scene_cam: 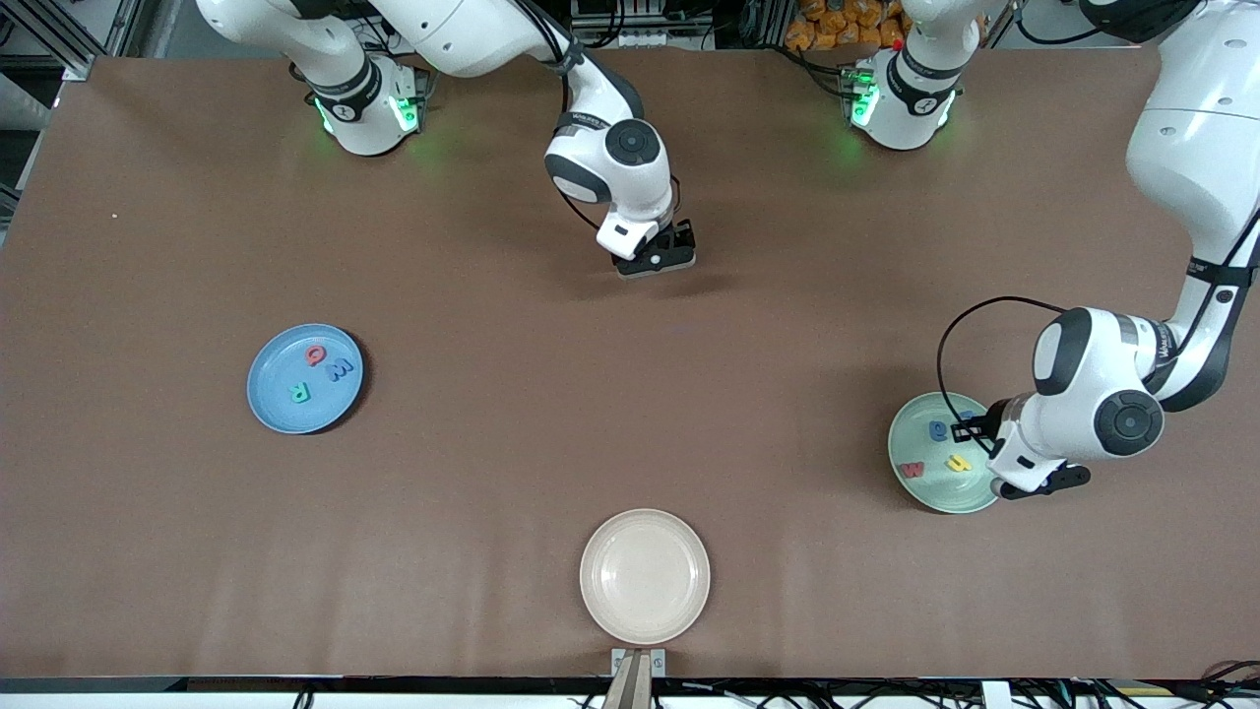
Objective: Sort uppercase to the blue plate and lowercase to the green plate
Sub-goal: 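Drop the E on the green plate while the right gripper grasps the H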
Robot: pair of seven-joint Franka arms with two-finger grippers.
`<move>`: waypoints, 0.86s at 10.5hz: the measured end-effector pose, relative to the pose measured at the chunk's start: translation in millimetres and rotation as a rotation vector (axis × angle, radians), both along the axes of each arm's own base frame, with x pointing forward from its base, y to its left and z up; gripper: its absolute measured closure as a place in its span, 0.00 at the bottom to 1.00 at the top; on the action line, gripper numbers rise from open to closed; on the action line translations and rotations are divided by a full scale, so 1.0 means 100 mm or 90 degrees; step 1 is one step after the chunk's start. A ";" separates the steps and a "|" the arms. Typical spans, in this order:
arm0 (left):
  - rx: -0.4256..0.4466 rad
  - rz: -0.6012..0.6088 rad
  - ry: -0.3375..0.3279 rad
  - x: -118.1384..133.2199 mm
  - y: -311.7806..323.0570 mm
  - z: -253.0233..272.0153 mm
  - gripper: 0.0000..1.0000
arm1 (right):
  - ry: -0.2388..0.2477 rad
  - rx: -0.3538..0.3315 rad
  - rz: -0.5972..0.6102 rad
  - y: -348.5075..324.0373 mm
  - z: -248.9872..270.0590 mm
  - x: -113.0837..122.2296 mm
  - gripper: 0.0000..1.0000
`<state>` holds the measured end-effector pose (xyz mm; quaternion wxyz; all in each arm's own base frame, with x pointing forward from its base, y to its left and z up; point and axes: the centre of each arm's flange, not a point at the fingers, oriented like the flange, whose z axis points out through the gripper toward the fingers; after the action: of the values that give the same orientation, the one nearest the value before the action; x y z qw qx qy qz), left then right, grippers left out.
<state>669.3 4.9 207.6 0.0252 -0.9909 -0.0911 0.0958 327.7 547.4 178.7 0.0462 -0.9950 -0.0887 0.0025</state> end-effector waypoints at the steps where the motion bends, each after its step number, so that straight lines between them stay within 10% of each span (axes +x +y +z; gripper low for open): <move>1: -0.001 -0.005 -0.003 0.01 -0.03 0.00 0.62 | -0.004 -0.004 0.005 -0.01 -0.03 0.00 0.13; 3: -0.003 -0.011 -0.016 0.06 -0.10 0.08 0.53 | -0.004 -0.008 0.003 -0.01 -0.06 0.00 0.19; 7: 0.001 -0.040 -0.069 0.21 -0.18 0.57 0.03 | -0.004 -0.012 -0.006 -0.02 -0.06 0.01 0.28; 9: 0.014 -0.090 -0.093 0.22 -0.20 1.00 0.00 | -0.004 -0.011 -0.011 0.00 -0.08 0.03 0.30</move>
<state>691.7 -15.2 307.8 0.0359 -0.9989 -0.0234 0.0202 330.5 547.1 171.1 0.0370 -0.9961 -0.0799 -0.0003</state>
